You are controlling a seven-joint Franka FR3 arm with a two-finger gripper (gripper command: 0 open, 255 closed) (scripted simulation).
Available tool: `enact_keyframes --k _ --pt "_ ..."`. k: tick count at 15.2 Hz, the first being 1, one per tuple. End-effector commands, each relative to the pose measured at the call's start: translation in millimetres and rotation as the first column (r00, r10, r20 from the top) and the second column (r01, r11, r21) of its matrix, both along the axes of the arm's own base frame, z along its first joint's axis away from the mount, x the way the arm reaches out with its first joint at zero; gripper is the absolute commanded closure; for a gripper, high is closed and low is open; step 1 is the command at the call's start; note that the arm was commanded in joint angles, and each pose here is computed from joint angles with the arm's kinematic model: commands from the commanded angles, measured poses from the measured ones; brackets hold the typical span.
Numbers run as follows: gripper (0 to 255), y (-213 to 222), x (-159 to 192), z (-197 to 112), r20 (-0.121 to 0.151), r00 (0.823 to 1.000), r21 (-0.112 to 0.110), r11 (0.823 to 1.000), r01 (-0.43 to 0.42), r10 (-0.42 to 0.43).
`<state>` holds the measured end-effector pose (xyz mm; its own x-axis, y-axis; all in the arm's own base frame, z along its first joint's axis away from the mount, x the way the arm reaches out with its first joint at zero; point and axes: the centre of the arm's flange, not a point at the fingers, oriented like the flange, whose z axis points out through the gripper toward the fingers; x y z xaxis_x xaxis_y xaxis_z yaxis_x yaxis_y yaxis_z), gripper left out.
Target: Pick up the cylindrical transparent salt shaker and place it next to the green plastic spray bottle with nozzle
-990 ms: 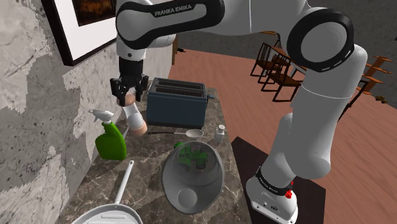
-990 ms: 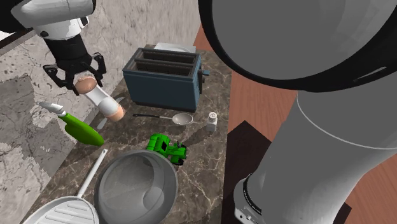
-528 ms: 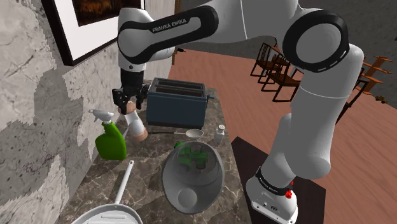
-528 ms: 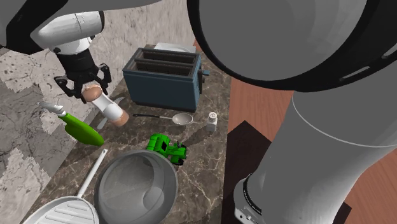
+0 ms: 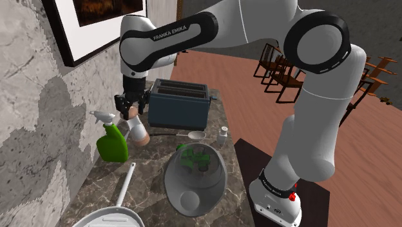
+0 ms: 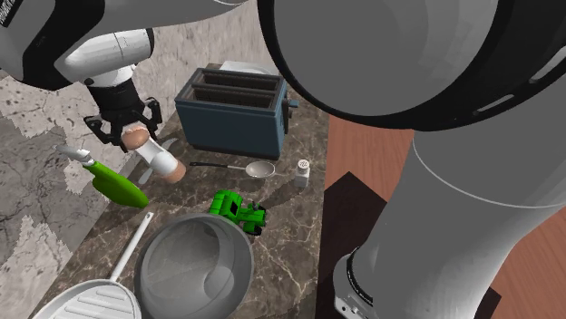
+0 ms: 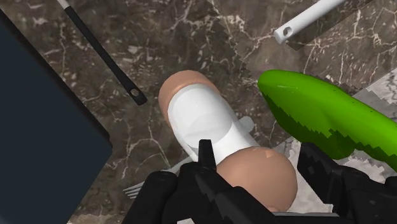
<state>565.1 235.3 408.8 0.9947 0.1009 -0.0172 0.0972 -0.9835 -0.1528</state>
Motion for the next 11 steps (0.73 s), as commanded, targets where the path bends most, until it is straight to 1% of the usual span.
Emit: enact_keyframes --k 1,2,3,8,11 --pt "255 0 0 0 0.000 1.000 0.000 1.000 0.000 0.000" --pt "255 0 0 0 0.000 1.000 0.000 1.000 0.000 0.000" --pt "0 0 0 0 0.000 1.000 0.000 1.000 0.000 0.000" --pt "0 0 0 0 0.000 1.000 0.000 1.000 0.000 0.000" --pt "0 -6 1 39 0.000 1.000 0.000 1.000 0.000 0.000"
